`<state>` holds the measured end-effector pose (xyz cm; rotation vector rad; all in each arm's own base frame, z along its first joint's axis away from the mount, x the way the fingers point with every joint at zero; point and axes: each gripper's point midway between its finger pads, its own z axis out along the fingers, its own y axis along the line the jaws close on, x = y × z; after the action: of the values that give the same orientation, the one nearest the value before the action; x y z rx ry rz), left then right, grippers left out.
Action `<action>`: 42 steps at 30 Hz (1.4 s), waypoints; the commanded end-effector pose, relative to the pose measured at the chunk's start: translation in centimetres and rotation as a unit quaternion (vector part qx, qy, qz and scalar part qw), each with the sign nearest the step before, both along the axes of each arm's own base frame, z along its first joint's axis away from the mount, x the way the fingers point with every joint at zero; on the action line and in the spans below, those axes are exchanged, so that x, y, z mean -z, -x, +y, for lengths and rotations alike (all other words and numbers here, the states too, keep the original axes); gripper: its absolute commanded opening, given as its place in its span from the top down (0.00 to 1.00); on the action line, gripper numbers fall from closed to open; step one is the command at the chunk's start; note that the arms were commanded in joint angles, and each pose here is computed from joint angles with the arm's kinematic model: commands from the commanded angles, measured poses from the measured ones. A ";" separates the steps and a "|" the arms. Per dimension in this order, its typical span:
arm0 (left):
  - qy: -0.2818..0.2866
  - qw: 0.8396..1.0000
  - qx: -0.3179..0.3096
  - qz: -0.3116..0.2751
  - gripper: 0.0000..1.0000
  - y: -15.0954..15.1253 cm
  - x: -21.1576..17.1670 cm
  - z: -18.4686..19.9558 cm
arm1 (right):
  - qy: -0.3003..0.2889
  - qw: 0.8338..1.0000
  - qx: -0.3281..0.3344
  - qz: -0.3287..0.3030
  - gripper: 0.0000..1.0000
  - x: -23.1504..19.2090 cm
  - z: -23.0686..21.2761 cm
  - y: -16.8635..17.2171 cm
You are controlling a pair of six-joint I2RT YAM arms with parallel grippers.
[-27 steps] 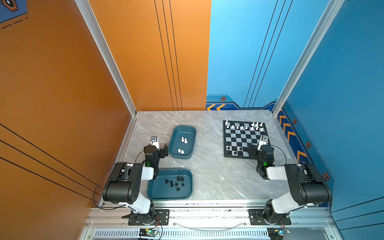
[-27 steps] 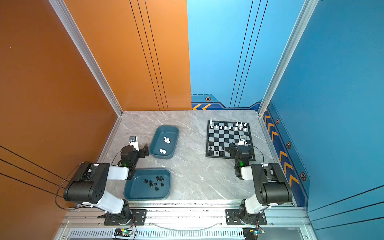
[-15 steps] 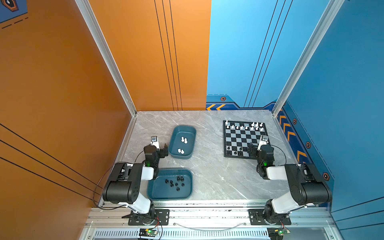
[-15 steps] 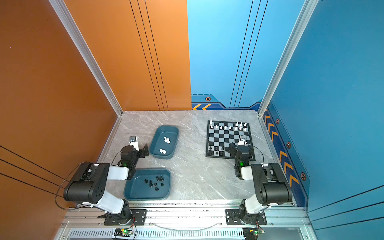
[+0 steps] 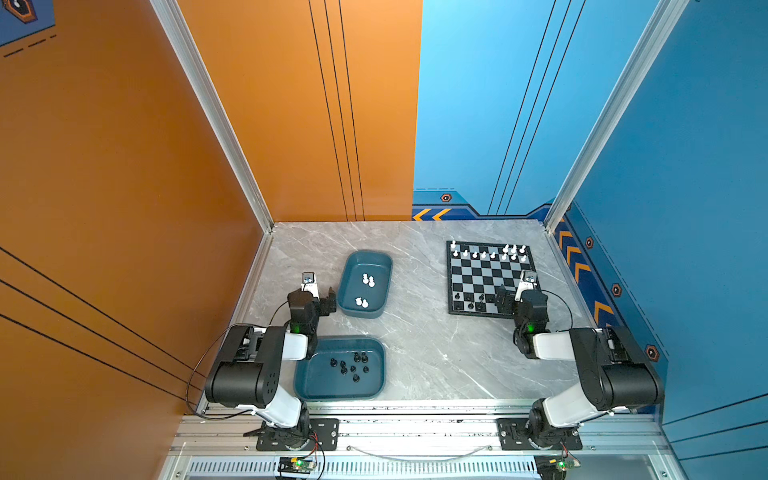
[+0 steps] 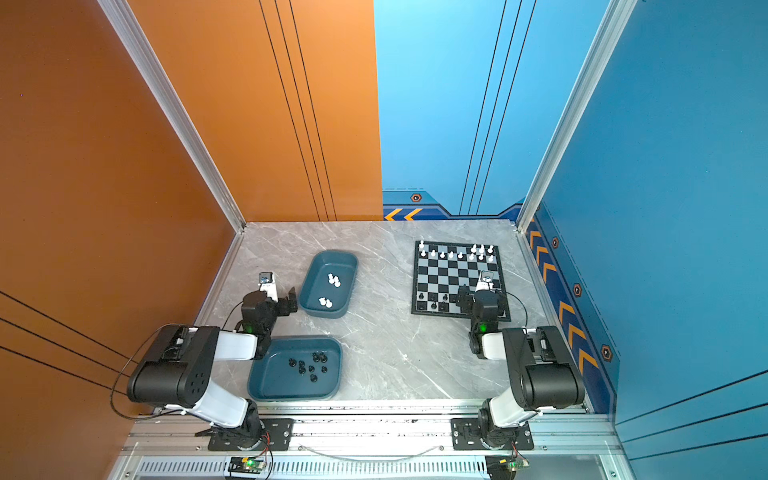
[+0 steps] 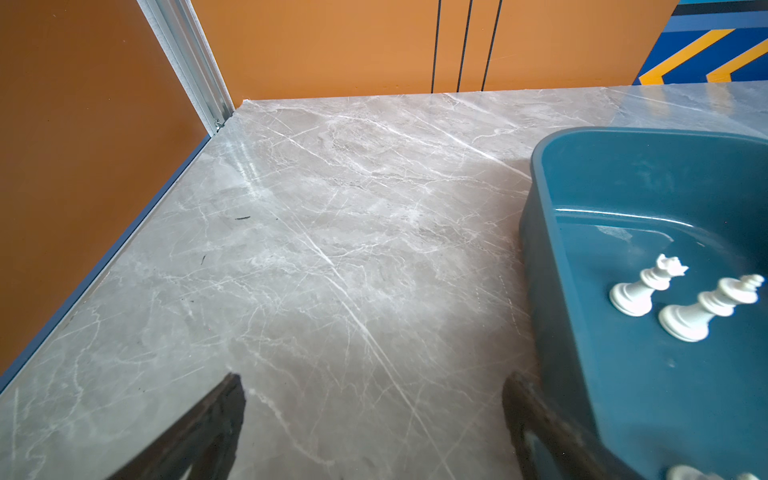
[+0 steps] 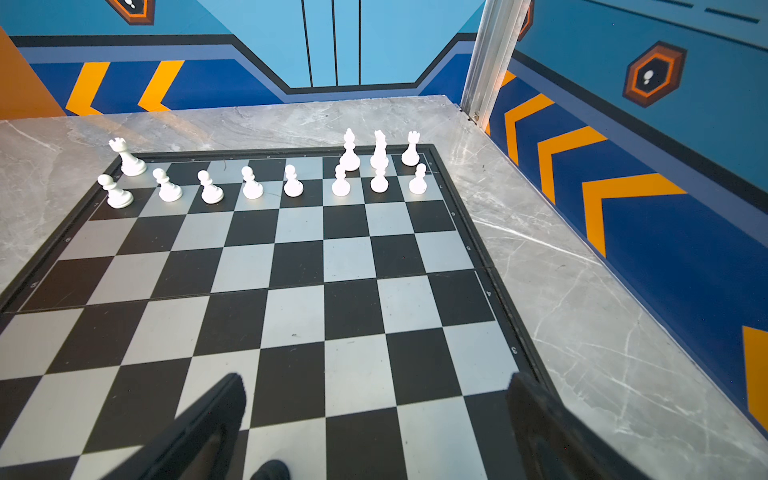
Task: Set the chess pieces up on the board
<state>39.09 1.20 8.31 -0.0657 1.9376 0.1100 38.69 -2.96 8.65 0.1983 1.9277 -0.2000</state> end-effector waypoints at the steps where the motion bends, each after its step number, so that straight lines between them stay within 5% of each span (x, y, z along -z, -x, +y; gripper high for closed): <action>1: -0.009 1.000 -0.002 -0.004 0.02 -0.5 -0.5 -0.1 | -0.009 1.000 0.003 -0.012 0.00 -0.6 0.0 -0.2; 14: -0.026 1.000 -0.007 -0.006 0.02 -0.5 -1.3 -0.4 | 0.014 0.999 0.036 -0.023 0.00 -2.3 -0.5 0.2; 17: -0.049 0.998 -0.016 0.019 0.02 -0.8 -2.7 -0.7 | 0.033 0.997 0.052 0.037 0.00 -4.4 -0.4 0.3; 21: -0.067 0.997 0.005 0.048 0.02 -1.9 -5.9 -1.7 | 0.027 0.993 0.083 0.074 0.00 -8.7 -1.1 1.1; 24: -0.053 0.996 0.027 0.060 0.02 -2.7 -9.2 -2.6 | 0.003 0.994 0.083 0.069 0.10 -11.3 -1.6 1.7; 29: 0.008 0.998 0.055 0.018 0.02 -4.7 -16.6 -4.7 | -0.045 0.990 0.121 0.054 0.16 -13.9 -3.9 2.2; 35: 0.048 0.991 0.119 -0.033 0.02 -6.9 -22.9 -10.7 | -0.146 0.976 0.142 0.074 0.51 -14.6 -6.1 -0.2; 37: 0.063 0.988 0.136 -0.033 0.00 -7.5 -23.7 -12.8 | -0.173 0.969 0.152 0.089 0.80 -14.1 -6.8 -1.2; 39: 0.086 0.982 0.163 -0.027 0.11 -7.9 -24.2 -14.9 | -0.198 0.960 0.171 0.100 0.91 -13.5 -7.8 -2.0; 40: 0.099 0.980 0.172 -0.023 0.18 -8.2 -24.4 -15.9 | -0.210 0.955 0.178 0.106 0.88 -13.0 -8.3 -2.3; 42: 0.116 0.976 0.183 -0.011 0.20 -8.8 -24.4 -17.2 | -0.230 0.948 0.185 0.114 0.58 -12.3 -9.0 -3.1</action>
<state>47.63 -14.12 33.79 0.1374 1.8233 -0.2547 42.01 -12.08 22.96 0.7830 2.0521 -0.1074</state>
